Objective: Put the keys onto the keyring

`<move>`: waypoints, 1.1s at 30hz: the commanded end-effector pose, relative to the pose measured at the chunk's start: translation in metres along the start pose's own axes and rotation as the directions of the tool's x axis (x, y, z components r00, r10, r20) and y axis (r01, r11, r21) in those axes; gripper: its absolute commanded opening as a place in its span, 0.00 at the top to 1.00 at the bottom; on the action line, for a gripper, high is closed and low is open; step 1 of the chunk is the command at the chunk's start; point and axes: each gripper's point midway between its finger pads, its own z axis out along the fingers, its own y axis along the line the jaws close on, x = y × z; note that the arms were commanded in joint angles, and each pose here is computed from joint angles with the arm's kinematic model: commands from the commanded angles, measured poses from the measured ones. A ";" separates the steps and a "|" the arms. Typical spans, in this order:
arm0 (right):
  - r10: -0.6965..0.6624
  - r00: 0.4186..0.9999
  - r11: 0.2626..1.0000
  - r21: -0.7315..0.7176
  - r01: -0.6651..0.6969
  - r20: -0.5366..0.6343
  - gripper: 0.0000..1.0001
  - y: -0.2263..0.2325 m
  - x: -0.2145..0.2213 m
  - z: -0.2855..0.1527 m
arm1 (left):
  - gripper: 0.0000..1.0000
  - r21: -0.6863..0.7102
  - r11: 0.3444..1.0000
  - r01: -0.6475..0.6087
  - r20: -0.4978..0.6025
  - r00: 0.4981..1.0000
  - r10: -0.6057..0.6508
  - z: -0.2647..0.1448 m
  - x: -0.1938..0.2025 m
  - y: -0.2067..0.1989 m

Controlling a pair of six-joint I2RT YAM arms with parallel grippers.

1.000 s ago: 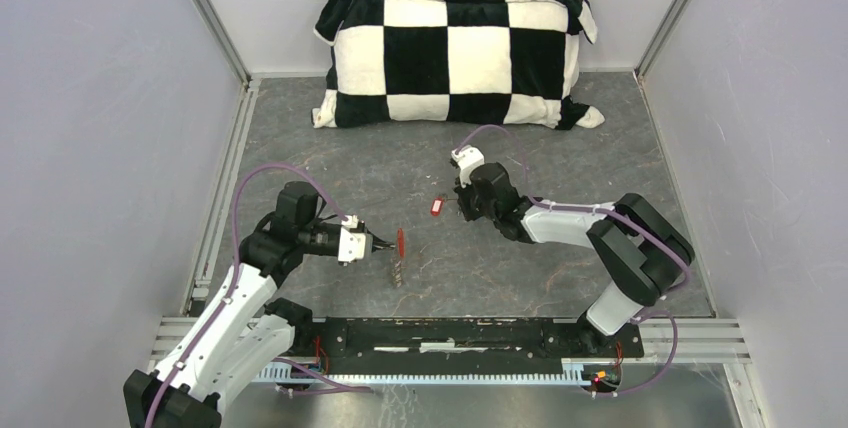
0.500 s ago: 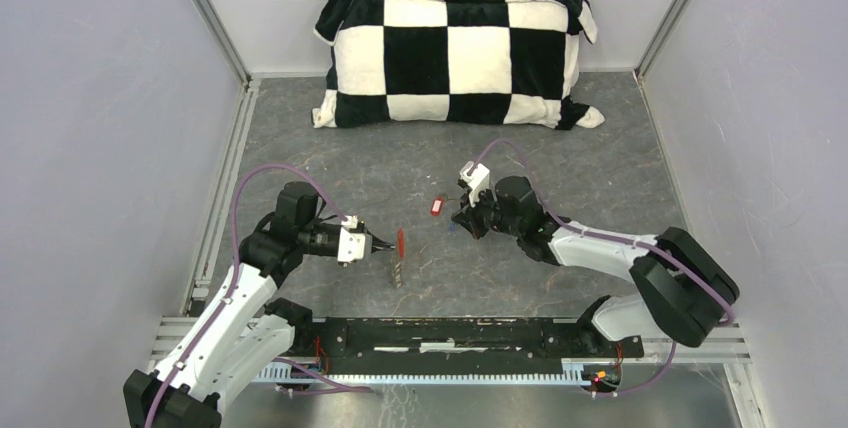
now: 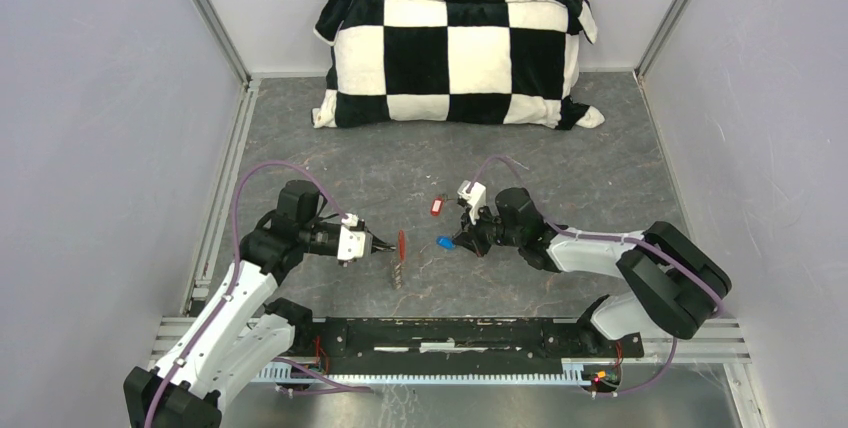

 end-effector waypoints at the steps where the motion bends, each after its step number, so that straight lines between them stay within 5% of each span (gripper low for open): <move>1: -0.029 0.999 1.000 -0.009 0.030 0.033 1.00 -0.001 -0.006 0.004 | 0.98 0.003 0.998 -0.062 0.049 0.997 0.062 -0.003 -0.021 0.007; 15: -0.029 0.999 0.999 -0.015 0.029 -0.013 0.91 0.003 0.022 -0.004 | 0.98 0.005 0.998 -0.067 0.052 0.996 0.067 -0.003 -0.022 0.008; 17: -0.031 0.999 0.999 -0.017 0.031 -0.013 0.80 0.003 0.022 -0.005 | 0.98 0.006 0.998 -0.067 0.053 0.996 0.067 -0.003 -0.022 0.007; 26: -0.033 0.999 0.995 -0.089 0.033 -0.003 0.64 0.017 0.022 -0.008 | 0.98 0.001 0.997 -0.072 0.050 0.996 0.072 -0.003 -0.022 0.008; 33: -0.009 0.999 0.992 -0.124 0.004 -0.040 0.64 0.022 0.034 -0.006 | 0.98 0.000 0.997 -0.078 0.050 0.996 0.078 -0.003 -0.022 0.008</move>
